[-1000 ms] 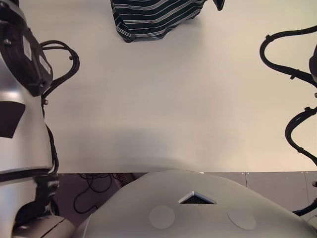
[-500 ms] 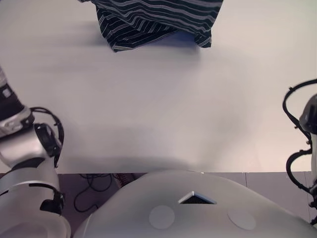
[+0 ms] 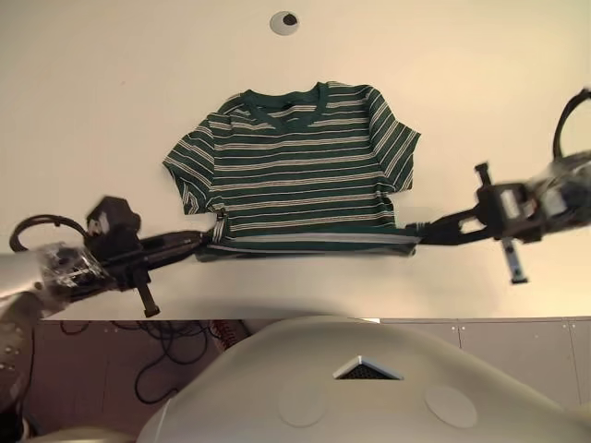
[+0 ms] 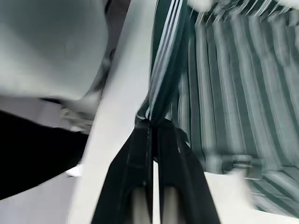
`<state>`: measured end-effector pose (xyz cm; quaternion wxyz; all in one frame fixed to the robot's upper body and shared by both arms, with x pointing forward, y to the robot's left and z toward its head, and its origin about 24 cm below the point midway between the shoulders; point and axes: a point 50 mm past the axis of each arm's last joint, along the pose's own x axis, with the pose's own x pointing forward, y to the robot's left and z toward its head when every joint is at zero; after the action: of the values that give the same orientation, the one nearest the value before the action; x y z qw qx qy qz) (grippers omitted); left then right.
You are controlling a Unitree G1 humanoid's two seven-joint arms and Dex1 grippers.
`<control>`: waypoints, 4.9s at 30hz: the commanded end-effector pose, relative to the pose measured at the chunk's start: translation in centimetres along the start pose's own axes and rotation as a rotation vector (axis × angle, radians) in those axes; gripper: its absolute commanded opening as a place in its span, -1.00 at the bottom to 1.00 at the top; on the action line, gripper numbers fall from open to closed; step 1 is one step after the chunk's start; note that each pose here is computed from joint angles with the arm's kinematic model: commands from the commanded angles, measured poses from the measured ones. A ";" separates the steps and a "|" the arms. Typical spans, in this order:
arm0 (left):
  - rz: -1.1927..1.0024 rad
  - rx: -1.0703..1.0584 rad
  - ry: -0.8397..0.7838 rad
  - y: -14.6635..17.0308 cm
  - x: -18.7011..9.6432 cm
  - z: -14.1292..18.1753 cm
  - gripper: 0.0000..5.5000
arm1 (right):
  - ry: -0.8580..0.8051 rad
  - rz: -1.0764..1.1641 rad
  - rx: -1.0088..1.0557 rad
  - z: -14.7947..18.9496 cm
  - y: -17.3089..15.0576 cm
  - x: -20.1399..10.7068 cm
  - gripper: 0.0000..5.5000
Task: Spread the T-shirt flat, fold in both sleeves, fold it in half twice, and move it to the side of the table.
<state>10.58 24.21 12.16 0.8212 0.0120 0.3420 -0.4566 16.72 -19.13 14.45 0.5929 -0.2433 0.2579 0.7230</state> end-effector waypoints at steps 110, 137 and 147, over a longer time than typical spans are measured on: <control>-0.358 0.508 0.275 7.3 18.8 3.0 -1.00 | 0.189 -0.544 0.237 -6.8 -17.6 16.7 -0.99; -0.075 0.506 0.115 2.8 9.3 4.8 -1.00 | 0.190 -0.656 0.134 -6.9 -17.9 16.2 -0.99; 0.143 0.440 0.047 10.7 12.6 4.8 -1.00 | -0.162 -0.591 0.057 -1.6 -16.2 12.7 -0.99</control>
<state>24.96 19.65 6.54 0.8291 0.2272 0.2444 -0.4486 32.27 -7.14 2.69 0.8131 -0.2654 0.1346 0.5003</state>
